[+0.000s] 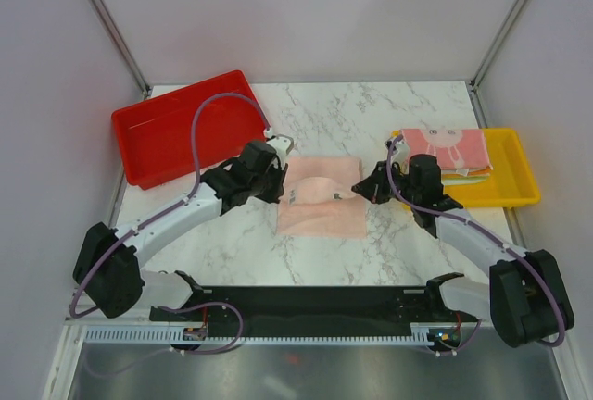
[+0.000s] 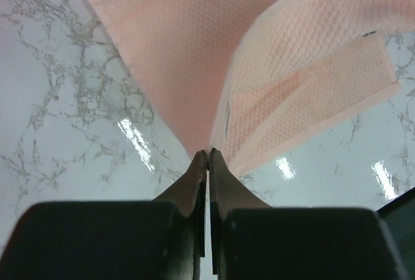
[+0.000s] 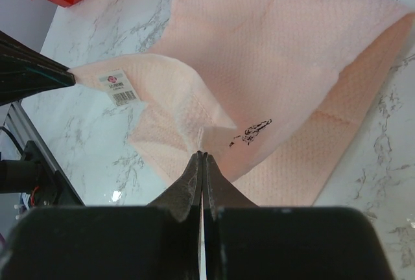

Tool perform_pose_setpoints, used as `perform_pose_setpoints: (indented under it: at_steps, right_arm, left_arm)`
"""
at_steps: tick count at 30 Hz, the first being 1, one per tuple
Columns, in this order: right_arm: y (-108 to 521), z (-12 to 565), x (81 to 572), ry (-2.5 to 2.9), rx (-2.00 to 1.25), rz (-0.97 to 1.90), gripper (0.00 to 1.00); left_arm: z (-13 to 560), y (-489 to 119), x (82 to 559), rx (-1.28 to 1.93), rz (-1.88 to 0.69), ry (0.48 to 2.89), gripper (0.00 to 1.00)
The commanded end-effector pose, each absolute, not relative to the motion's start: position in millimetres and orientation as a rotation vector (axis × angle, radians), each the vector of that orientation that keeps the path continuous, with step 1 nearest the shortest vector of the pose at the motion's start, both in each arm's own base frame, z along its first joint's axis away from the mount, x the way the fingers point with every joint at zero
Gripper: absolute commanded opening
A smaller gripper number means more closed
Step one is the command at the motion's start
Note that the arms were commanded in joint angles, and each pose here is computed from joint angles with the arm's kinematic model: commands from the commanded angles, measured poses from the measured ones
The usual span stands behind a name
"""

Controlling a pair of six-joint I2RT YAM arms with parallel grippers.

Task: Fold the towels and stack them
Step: Fold the towel

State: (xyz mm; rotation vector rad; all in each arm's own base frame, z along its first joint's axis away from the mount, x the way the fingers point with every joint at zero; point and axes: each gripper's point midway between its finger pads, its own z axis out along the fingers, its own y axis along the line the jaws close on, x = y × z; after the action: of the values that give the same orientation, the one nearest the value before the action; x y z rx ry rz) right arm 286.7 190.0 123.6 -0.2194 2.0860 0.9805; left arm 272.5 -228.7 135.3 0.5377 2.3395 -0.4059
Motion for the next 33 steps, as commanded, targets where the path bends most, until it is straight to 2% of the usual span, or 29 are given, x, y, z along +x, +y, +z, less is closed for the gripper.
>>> perform_pose_setpoints:
  at_steps: [1, 12, 21, 23, 24, 26, 33]
  right_arm:
    - [187, 126, 281, 2.074, -0.178, 0.972, 0.00]
    - [175, 83, 250, 2.177, -0.040, 0.974, 0.00]
    - [179, 83, 247, 2.169, -0.036, 1.004, 0.00]
    - [179, 80, 244, 2.194, -0.009, 1.011, 0.06]
    - [177, 76, 242, 2.214, 0.011, 1.008, 0.17]
    - [173, 64, 233, 2.290, 0.072, 0.991, 0.28]
    - [155, 72, 226, 2.312, 0.126, 0.870, 0.34]
  left_arm:
    - [130, -229, 262, 0.481, -0.401, 2.352, 0.02]
    - [85, -217, 240, 0.419, -0.289, 2.461, 0.02]
    - [99, -217, 246, 0.383, -0.263, 2.404, 0.02]
    - [100, -220, 244, 0.387, -0.279, 2.405, 0.02]
    - [97, -220, 242, 0.381, -0.281, 2.415, 0.02]
    - [92, -221, 238, 0.387, -0.282, 2.428, 0.02]
    - [71, -227, 221, 0.412, -0.278, 2.474, 0.02]
